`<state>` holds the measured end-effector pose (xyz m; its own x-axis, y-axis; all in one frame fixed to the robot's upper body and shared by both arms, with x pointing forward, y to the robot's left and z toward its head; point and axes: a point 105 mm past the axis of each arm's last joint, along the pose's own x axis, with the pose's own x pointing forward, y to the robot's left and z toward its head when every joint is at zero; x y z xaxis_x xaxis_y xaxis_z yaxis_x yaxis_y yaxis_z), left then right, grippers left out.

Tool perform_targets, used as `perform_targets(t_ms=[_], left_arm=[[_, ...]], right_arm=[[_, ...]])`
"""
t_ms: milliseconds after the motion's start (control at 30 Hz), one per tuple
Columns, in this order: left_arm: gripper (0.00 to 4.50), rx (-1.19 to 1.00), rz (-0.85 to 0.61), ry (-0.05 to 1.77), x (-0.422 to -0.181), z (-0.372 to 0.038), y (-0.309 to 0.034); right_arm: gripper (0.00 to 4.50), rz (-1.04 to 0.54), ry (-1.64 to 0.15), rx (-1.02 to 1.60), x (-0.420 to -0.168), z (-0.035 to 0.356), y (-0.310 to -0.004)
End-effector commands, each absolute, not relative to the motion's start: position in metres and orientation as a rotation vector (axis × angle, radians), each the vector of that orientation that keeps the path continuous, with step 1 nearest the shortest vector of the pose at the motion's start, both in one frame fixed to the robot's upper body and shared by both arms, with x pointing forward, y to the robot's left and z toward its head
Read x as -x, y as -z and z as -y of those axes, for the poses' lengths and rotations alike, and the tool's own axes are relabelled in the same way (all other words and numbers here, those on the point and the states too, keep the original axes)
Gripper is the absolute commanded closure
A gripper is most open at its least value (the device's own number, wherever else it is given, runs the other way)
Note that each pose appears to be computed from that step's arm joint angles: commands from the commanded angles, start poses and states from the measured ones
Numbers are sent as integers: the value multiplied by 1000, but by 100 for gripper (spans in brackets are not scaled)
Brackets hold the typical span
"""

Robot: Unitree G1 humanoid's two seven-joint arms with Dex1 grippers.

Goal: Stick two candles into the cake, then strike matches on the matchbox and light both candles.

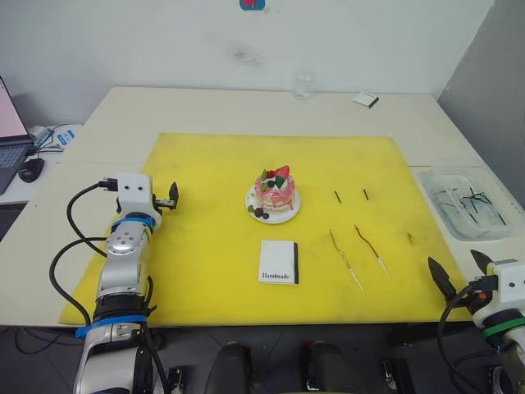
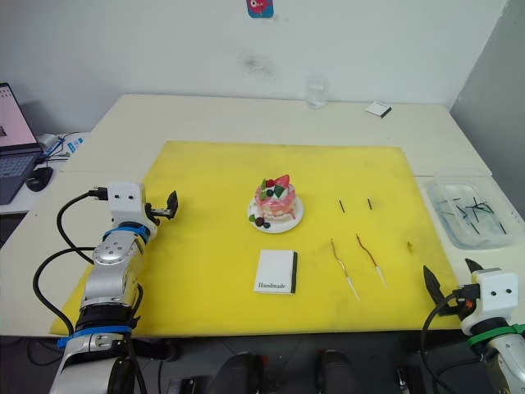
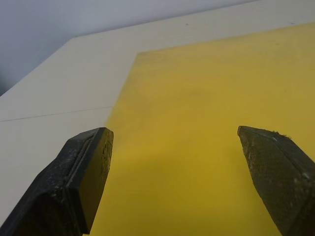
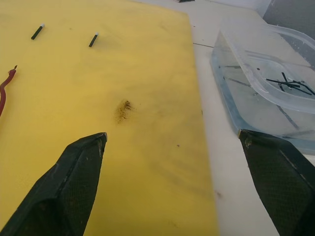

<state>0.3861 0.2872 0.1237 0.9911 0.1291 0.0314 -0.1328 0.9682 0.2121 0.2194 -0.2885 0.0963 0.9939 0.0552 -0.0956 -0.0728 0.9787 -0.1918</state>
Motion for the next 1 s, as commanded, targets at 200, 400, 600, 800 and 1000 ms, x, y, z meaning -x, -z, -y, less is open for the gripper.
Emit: perform_targets(t_ms=[200,400,600,800,1000], left_arm=[[0,-246,64,-158,-388,-290,-138],[0,-238,71,-152,-389,-291,-140],[0,-251,87,-92,-390,-289,-149],[0,-285,184,215,-384,-255,-186],[0,-320,184,900,-328,-147,-214]], right_arm=[[3,-54,-51,233,-215,296,-112],[3,-62,-51,235,-212,296,-112],[3,-89,-68,235,-208,294,-109],[3,-110,-177,180,-201,272,-112],[3,-133,-264,97,-194,239,-110]])
